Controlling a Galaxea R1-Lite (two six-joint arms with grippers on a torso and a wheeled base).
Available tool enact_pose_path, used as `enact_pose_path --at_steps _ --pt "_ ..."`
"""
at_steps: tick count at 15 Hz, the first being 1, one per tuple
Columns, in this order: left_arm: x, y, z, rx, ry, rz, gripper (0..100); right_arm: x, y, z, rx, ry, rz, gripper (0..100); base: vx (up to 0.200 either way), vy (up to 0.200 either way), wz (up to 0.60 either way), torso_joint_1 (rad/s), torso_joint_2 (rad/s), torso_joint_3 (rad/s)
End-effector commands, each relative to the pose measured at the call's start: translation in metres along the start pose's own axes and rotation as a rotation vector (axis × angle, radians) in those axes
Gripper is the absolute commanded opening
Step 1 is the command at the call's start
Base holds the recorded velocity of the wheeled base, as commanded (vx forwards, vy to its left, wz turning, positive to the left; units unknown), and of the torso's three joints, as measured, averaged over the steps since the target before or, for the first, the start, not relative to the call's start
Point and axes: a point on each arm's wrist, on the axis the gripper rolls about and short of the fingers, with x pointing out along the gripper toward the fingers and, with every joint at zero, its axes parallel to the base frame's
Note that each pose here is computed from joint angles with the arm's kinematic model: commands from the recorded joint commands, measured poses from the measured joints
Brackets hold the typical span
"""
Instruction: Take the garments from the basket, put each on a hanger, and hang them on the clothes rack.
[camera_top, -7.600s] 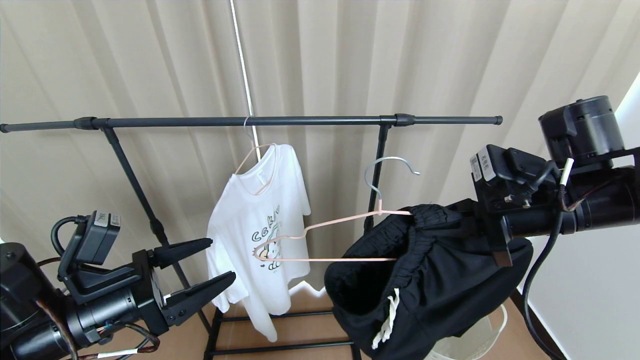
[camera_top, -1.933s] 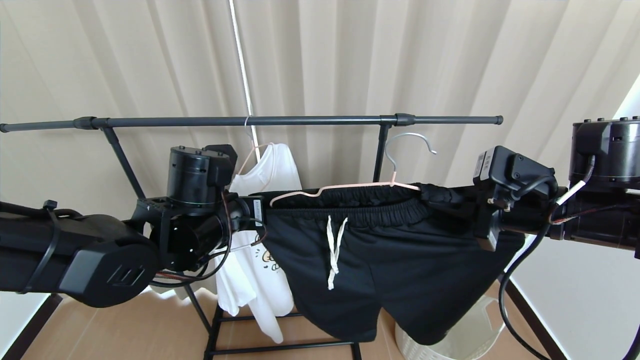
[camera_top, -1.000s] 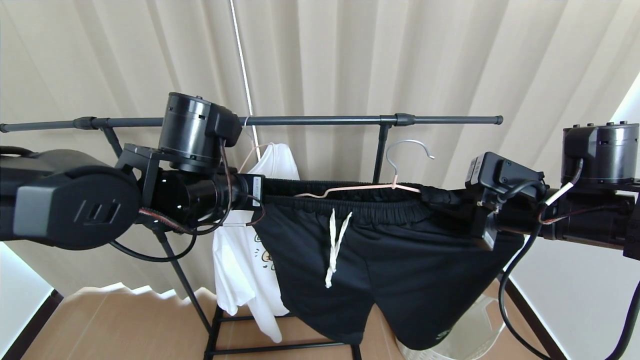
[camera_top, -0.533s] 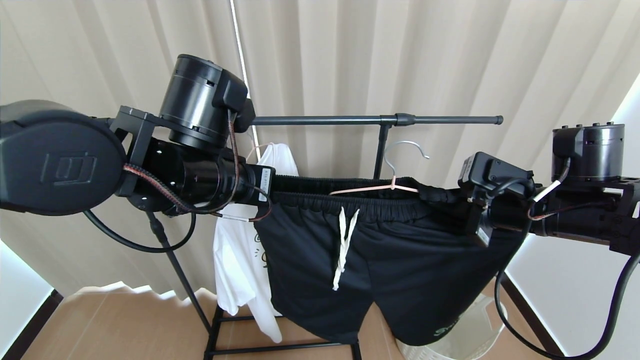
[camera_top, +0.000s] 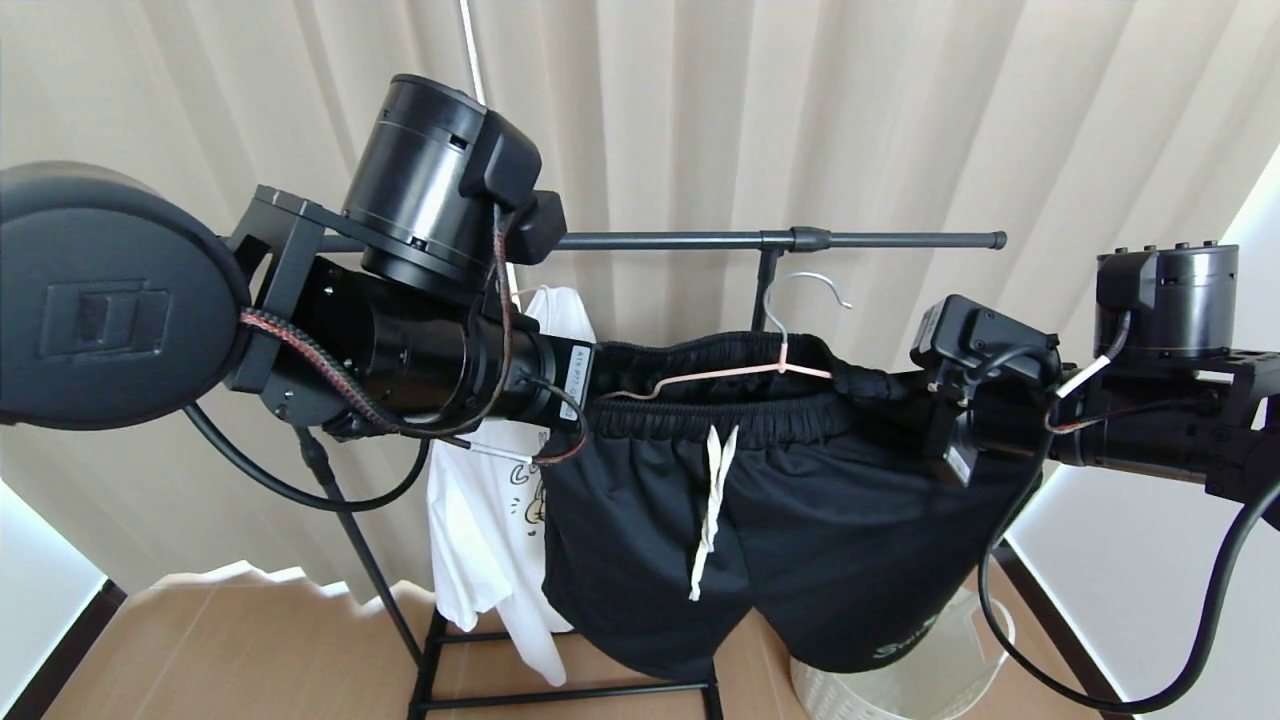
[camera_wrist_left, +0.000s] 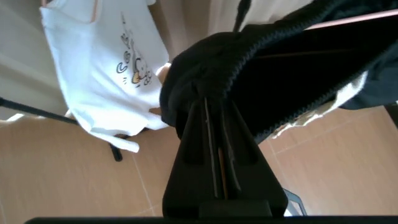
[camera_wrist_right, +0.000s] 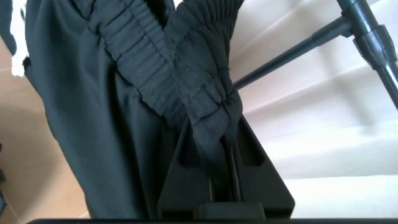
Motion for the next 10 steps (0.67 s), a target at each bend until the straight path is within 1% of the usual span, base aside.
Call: enact_pose_path --at_steps 1,3,4,5,6,8,10 --pt "0.003 -0.004 0.004 -0.018 0.0 -0.042 0 0.002 0.003 0.005 0.016 -0.017 0.014 0 0.0 0.0 0.0 0.0 0.0 0.0" --pt "0.005 -0.007 0.004 -0.055 0.017 -0.109 0 0.003 0.005 0.007 0.031 -0.021 0.023 0 0.0 0.0 0.0 0.0 0.0 0.0" --pt "0.005 -0.007 0.004 -0.055 0.017 -0.109 0 0.003 0.005 0.007 0.031 -0.021 0.023 0 0.0 0.0 0.0 0.0 0.0 0.0" --pt "0.003 -0.008 0.007 -0.093 0.022 -0.171 0 0.004 0.008 0.01 0.07 -0.028 0.034 0 0.0 0.0 0.0 0.0 0.0 0.0" --pt "0.004 -0.009 0.007 -0.102 0.027 -0.188 0 0.005 0.008 0.012 0.11 -0.03 0.039 0 0.0 0.0 0.0 0.0 0.0 0.0" --pt "0.003 -0.009 0.009 -0.104 0.022 -0.198 0 0.007 0.01 0.01 0.116 -0.017 0.044 0 0.0 0.0 0.0 0.0 0.0 0.0" --pt "-0.002 -0.011 0.014 -0.106 0.003 -0.226 0 0.015 0.011 0.006 0.118 0.012 0.029 0 0.0 0.0 0.0 0.0 0.0 0.0"
